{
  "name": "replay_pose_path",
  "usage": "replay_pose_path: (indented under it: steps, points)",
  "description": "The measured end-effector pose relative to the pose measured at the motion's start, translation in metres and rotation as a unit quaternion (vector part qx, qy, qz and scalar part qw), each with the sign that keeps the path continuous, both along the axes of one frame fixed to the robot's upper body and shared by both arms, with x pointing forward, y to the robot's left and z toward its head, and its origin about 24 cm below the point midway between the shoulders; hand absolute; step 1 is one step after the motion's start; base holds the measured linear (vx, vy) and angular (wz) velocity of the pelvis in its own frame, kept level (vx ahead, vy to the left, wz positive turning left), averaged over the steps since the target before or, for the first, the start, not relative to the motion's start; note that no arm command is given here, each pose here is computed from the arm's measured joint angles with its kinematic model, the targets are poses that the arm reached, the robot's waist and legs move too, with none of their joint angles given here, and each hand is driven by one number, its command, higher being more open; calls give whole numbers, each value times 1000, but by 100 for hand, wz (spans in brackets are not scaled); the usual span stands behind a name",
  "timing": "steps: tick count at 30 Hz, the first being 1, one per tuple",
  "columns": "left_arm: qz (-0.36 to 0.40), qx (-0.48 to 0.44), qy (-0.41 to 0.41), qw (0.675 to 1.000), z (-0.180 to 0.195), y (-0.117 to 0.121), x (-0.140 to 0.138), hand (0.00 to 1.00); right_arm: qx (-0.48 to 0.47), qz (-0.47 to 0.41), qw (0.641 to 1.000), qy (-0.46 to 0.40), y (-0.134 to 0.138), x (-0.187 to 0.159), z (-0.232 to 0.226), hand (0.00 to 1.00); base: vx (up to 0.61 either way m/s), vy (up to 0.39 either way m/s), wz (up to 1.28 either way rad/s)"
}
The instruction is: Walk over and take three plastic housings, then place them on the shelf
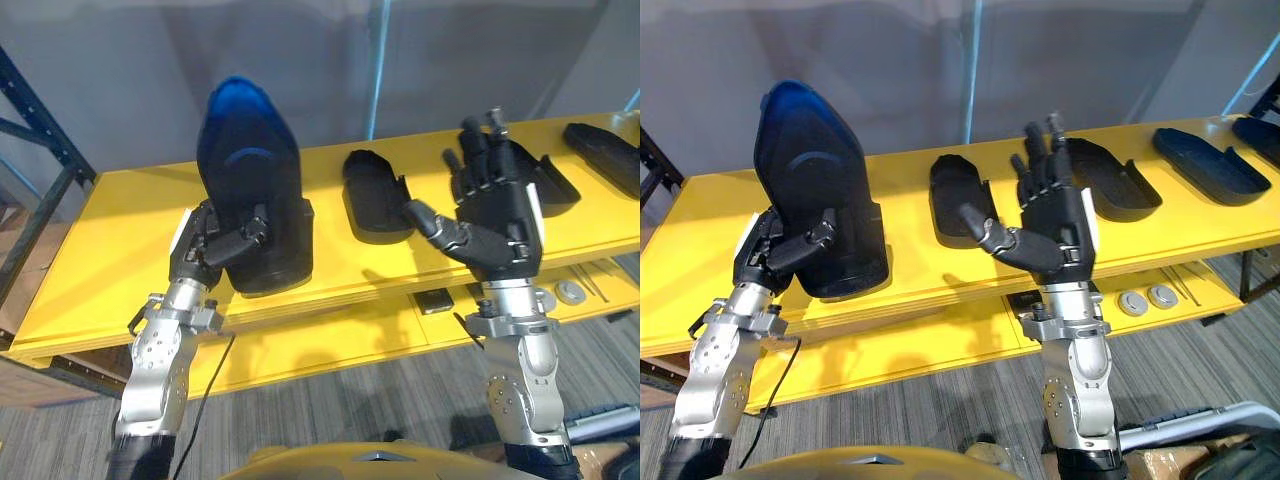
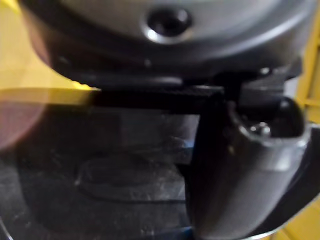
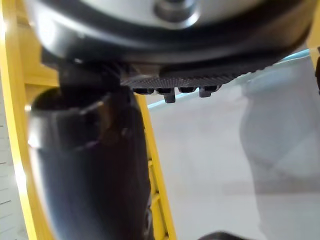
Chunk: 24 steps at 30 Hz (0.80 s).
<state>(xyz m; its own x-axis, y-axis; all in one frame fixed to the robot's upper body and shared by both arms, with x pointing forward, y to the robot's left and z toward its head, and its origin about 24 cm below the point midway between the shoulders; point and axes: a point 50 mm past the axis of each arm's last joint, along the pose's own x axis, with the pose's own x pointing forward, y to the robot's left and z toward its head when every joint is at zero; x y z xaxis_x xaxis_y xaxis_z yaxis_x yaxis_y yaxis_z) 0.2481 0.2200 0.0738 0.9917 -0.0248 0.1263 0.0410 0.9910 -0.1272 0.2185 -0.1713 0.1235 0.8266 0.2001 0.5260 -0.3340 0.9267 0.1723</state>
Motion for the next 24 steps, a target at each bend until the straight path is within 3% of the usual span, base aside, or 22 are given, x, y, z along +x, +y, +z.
replay_pose_path:
  steps: [5,11,20,24]
  points:
    - [10,-15,43,999,-10,6,31,0,-31,60,997,24,19,18,-6,100,-34,-17,4]
    - [42,-16,67,997,-1,30,61,0,-42,117,992,28,29,27,-2,100,-15,-5,-1]
    - [-11,-67,86,994,7,2,84,0,-88,171,981,3,42,40,17,100,-63,-1,1]
    - [-9,-93,79,992,12,1,87,0,-95,184,978,-2,49,41,20,100,-79,-43,3]
